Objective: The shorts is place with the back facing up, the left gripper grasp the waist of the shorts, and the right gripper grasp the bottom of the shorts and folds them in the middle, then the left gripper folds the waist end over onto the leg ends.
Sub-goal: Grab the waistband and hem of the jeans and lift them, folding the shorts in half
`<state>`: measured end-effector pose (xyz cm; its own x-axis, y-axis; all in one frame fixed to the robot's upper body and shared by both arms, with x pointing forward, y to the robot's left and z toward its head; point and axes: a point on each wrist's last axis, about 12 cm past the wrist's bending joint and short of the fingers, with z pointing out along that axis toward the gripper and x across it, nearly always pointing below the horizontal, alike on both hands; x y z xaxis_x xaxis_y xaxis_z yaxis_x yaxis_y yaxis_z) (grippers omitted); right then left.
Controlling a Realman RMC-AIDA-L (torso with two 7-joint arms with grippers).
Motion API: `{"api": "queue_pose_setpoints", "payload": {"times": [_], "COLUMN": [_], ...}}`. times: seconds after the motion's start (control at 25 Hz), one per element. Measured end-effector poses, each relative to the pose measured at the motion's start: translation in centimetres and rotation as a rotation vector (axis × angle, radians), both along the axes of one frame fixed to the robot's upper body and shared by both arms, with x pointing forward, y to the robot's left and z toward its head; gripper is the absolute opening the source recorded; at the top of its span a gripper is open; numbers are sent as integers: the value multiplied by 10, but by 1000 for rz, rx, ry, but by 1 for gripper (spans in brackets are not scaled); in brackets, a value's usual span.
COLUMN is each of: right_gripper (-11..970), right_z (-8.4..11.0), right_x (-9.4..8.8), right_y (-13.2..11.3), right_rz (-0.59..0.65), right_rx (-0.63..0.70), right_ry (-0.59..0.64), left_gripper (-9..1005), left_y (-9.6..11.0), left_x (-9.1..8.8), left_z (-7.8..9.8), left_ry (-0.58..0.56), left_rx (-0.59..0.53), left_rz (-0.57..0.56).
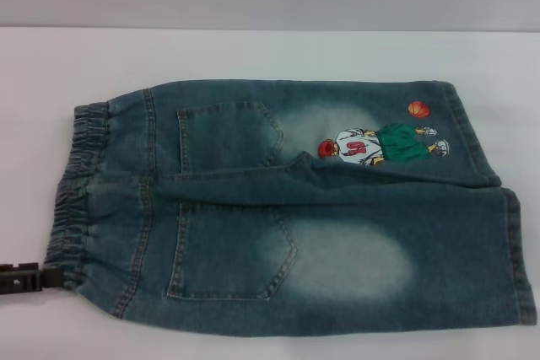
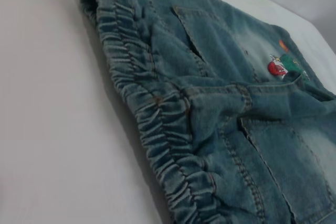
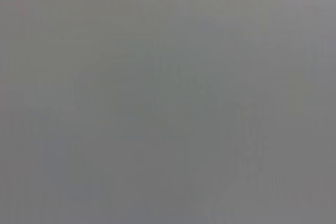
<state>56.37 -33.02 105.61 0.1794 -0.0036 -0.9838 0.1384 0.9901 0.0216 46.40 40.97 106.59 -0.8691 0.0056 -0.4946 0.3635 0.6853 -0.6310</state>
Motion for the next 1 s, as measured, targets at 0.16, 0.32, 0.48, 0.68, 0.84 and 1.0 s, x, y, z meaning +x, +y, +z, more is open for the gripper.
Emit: {"api": "queue_pose_setpoints", "payload": {"times": [0.16,0.32,0.48,0.68,0.84,1.0], "right_gripper": [590,590,591,591,591,590], "right_z": [0,0,0,0,1,1], "right_x": [0,0,0,0,1,1], "right_y": [0,0,0,0,0,0], "right_rz": [2,2,2,2,3,4], "right_rx": [-1,-1,-2,-3,-3,-4], "right_ry": [0,0,1,0,0,-1], "left_gripper": [811,811,810,810,809,809], "left_y": [0,-1,-3,-5,-4,-3], "left_x": [1,3,6,8,9,9], "left_z": [2,4,4,5,6,6], "left_ry": [7,6,7,6,6,8], "left_rx": [-11,-10,-8,-9,-8,-8], "left_rz": [-1,-8,-18,-22,-22,-19]}}
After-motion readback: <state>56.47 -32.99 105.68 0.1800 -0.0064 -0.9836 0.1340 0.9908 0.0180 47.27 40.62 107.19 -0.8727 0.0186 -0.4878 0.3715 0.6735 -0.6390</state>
